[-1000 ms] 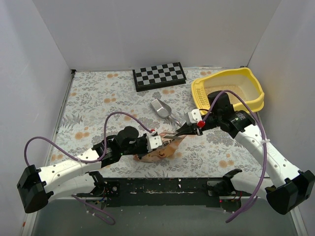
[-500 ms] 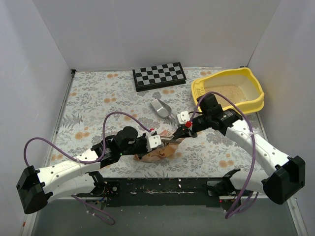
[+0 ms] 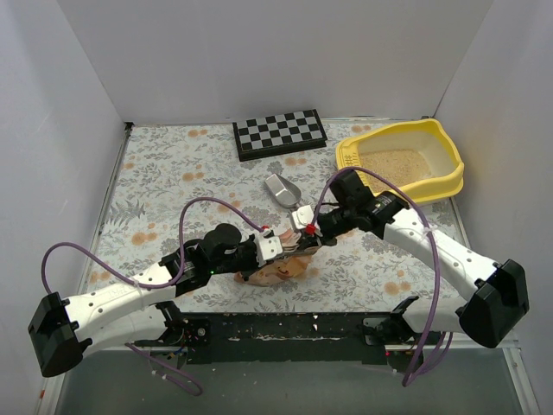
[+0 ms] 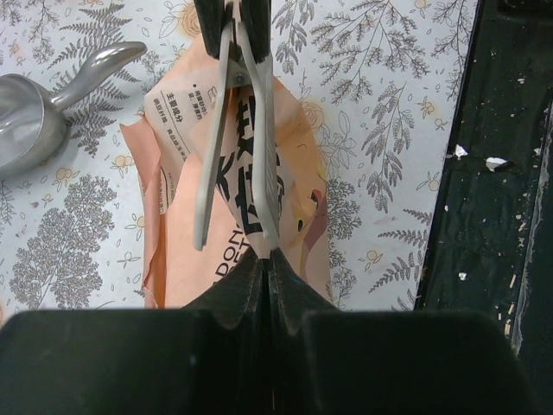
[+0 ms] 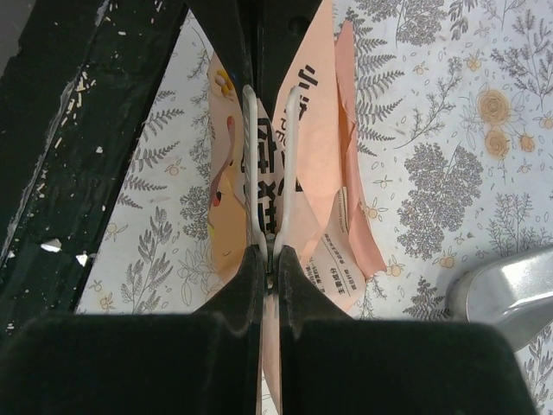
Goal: Fill the litter box with clean litter
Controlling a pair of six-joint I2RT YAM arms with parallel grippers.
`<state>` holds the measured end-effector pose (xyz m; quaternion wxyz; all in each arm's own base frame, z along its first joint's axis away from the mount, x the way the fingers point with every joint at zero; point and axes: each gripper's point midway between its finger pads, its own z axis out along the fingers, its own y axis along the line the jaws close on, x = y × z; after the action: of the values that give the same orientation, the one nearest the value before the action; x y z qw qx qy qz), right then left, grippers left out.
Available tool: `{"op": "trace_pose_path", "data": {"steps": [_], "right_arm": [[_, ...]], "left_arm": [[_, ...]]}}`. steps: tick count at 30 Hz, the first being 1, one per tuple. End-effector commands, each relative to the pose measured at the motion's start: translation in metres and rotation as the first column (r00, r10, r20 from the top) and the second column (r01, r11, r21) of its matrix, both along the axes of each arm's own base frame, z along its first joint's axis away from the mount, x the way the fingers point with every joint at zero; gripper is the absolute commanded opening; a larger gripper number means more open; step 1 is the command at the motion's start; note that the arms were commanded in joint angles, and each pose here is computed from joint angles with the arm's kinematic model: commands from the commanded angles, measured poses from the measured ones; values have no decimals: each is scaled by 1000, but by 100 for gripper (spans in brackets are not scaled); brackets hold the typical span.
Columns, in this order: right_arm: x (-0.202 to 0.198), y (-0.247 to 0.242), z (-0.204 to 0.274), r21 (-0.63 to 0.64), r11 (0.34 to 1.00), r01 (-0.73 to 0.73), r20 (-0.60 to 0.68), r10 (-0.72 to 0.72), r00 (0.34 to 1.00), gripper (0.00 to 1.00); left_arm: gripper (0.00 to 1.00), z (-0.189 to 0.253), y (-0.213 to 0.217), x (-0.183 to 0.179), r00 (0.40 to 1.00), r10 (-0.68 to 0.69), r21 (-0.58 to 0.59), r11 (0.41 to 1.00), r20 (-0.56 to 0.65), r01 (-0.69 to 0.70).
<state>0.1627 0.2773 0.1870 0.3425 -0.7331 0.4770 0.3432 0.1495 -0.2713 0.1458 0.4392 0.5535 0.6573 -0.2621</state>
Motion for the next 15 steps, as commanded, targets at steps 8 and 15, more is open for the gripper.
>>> {"op": "trace_pose_path", "data": {"steps": [8, 15], "right_arm": [[2, -19, -46, -282, 957, 68, 18, -66, 998, 1], [13, -30, -58, -371, 917, 150, 73, -132, 989, 1]], "left_arm": [[0, 4, 2, 0, 1000, 17, -17, 1000, 11, -17], [0, 5, 2, 1, 1000, 17, -18, 1000, 13, -17]]}}
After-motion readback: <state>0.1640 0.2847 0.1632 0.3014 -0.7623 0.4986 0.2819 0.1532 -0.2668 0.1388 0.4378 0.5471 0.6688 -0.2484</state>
